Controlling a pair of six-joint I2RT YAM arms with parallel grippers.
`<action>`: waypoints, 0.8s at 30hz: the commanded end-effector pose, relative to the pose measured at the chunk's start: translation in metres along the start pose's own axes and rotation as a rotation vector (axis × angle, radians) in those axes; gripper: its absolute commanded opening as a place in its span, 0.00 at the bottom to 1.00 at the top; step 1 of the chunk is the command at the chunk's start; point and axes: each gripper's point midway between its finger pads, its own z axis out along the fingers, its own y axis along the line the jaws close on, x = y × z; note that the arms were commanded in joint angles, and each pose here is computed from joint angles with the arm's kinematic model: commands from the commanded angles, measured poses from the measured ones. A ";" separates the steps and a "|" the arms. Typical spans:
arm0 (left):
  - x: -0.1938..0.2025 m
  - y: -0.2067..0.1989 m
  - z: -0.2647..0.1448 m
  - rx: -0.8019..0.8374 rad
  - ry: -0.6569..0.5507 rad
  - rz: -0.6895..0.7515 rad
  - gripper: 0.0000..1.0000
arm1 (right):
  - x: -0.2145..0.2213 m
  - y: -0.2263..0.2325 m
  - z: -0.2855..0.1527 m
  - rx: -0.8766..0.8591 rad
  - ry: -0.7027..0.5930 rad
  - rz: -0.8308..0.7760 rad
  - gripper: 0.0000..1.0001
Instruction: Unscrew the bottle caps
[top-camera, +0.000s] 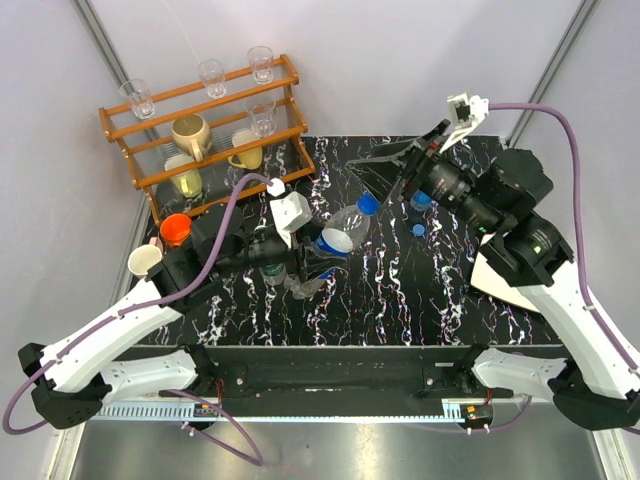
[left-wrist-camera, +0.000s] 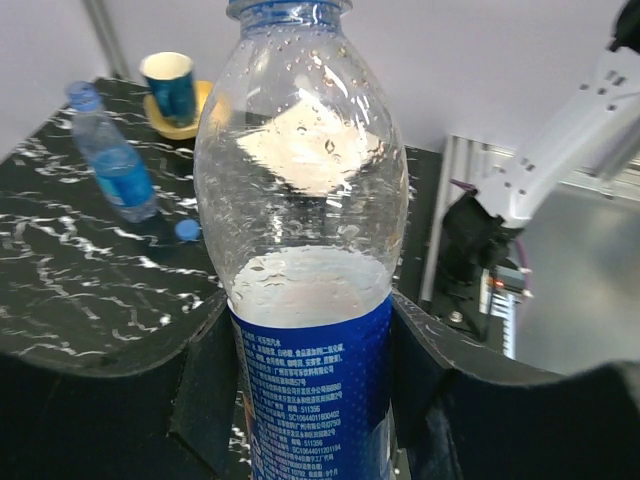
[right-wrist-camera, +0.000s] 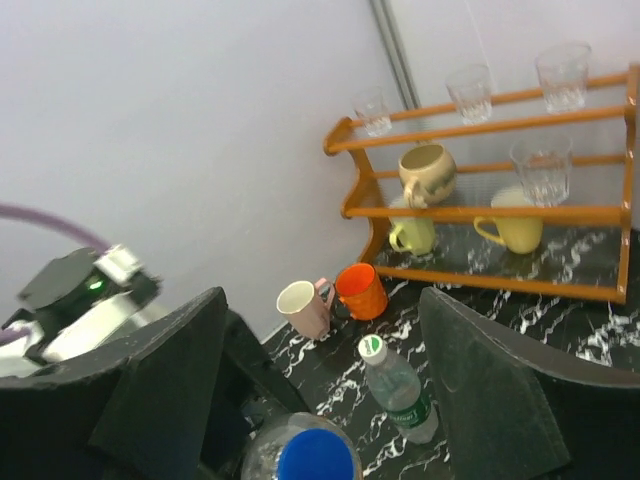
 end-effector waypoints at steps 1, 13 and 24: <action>-0.025 0.028 -0.007 -0.226 -0.078 0.123 0.55 | 0.002 -0.019 0.003 0.132 -0.004 0.123 0.86; -0.022 0.068 -0.017 -0.529 -0.074 0.177 0.56 | 0.018 -0.035 0.001 0.215 0.017 0.201 0.95; -0.020 0.078 -0.014 -0.624 -0.056 0.202 0.56 | 0.037 -0.040 0.024 0.219 0.061 0.276 0.86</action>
